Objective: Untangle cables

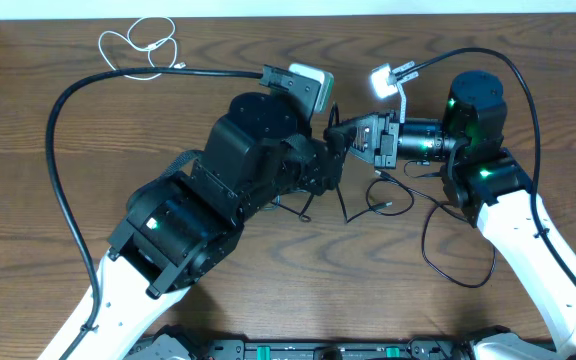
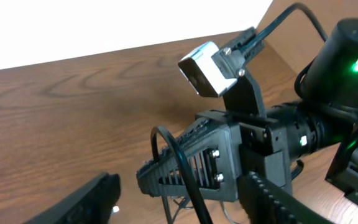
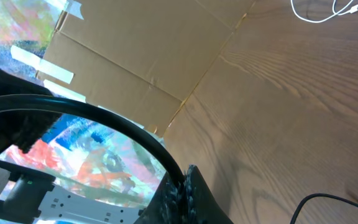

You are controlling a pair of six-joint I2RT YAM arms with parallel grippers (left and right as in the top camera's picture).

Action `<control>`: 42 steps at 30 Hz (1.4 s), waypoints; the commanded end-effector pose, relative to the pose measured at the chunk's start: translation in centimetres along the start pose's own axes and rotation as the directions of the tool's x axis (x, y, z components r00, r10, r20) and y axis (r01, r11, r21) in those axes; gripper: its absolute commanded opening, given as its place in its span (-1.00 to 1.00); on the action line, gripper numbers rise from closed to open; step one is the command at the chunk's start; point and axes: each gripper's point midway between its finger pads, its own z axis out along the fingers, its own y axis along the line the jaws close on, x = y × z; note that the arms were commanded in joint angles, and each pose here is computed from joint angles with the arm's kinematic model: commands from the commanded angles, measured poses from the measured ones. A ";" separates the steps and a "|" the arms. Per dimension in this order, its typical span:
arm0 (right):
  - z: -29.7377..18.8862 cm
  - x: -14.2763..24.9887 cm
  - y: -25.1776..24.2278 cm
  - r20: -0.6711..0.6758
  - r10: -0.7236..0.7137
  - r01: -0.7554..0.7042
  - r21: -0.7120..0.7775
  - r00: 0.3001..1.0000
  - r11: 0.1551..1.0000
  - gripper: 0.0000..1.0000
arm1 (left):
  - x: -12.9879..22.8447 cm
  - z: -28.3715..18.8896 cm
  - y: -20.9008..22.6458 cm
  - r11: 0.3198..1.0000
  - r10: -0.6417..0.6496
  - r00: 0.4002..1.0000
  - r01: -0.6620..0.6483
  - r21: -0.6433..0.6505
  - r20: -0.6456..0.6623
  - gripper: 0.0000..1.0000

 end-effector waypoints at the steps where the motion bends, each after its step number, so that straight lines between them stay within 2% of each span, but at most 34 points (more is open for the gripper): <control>1: -0.1 -0.1 0.7 0.002 -0.024 0.024 -0.006 1.000 1.000 -0.98 | -0.7 -0.2 -0.2 1.000 0.009 1.000 -0.009 0.012 0.021 0.08; 5: -0.1 -0.1 0.7 0.003 -0.024 0.024 -0.006 1.000 1.000 -0.97 | -0.9 -0.3 -0.3 1.000 0.009 0.999 -0.009 0.017 0.031 -0.31; 7: -0.1 -0.1 0.7 0.002 -0.024 0.024 -0.006 1.000 1.000 -0.98 | -0.9 -0.3 -0.3 1.000 0.009 0.999 -0.009 0.017 0.032 -0.35; 8: -0.1 -0.1 0.7 0.002 -0.023 0.023 -0.006 1.000 1.000 -0.97 | -0.9 -0.3 -0.3 1.000 0.009 0.999 -0.009 0.017 0.032 -0.43; 13: -0.1 -0.1 0.7 0.002 -0.024 0.024 -0.006 1.000 1.000 -0.98 | -0.9 -0.3 -0.3 1.000 0.009 0.999 -0.009 0.017 0.032 -0.44; 17: -0.1 -0.1 0.7 0.002 -0.023 0.023 -0.006 1.000 1.000 -0.98 | -0.9 -0.3 -0.3 1.000 0.009 0.999 -0.009 0.016 0.032 -0.57; 21: -0.1 -0.1 0.6 0.000 -0.019 0.019 -0.005 1.000 1.000 -0.98 | -1.0 -0.3 -0.3 1.000 0.009 0.999 -0.009 0.016 0.033 -0.84; 24: -0.1 -0.1 0.6 0.000 -0.016 0.016 -0.004 1.000 1.000 -0.97 | -1.2 -0.3 -0.1 1.000 0.008 0.999 -0.008 0.003 0.045 -0.85; 25: -0.1 0.0 0.6 -0.002 -0.013 0.013 -0.003 1.000 1.000 -0.88 | -1.5 -0.3 0.1 1.000 0.004 0.998 -0.003 -0.010 0.057 -0.85; 27: -0.1 0.1 0.4 -0.006 -0.001 0.001 0.001 1.000 1.000 -0.41 | -2.1 -0.4 0.0 1.000 0.002 0.996 -0.002 -0.007 0.084 -0.85; 29: -0.1 0.3 0.3 -0.009 0.004 -0.004 0.006 1.000 1.000 -0.08 | -3.1 -0.8 0.1 1.000 -0.005 0.992 0.005 -0.004 0.124 -0.85; 30: -0.1 0.4 0.1 -0.012 0.008 -0.008 0.009 1.000 1.000 0.05 | -3.6 -1.1 0.3 1.000 -0.009 0.989 0.010 -0.003 0.145 -0.86; 31: -0.2 0.4 0.1 -0.014 0.009 -0.009 0.011 1.000 1.000 0.10 | -3.9 -1.2 0.5 1.000 -0.015 0.987 0.016 -0.006 0.157 -0.85; 34: -0.9 0.6 -1.0 -0.013 0.025 -0.024 0.043 1.000 0.999 0.56 | -6.0 -2.9 2.7 0.994 -0.094 0.966 0.105 -0.032 0.241 -0.85; 37: -2.2 0.6 -2.5 0.003 0.065 -0.065 0.088 0.998 0.994 0.77 | -8.0 -4.7 4.1 0.989 -0.122 0.936 0.142 -0.037 0.331 -0.85; 38: -2.7 0.7 -3.1 0.006 0.078 -0.078 0.107 0.997 0.991 0.99 | -8.8 -5.6 4.4 0.986 -0.144 0.918 0.167 -0.030 0.369 -0.85; 42: -4.5 2.2 -5.7 -0.003 0.128 -0.125 0.206 0.992 0.971 0.98 | -12.2 -9.4 4.4 0.971 -0.228 0.823 0.234 0.055 0.521 -0.86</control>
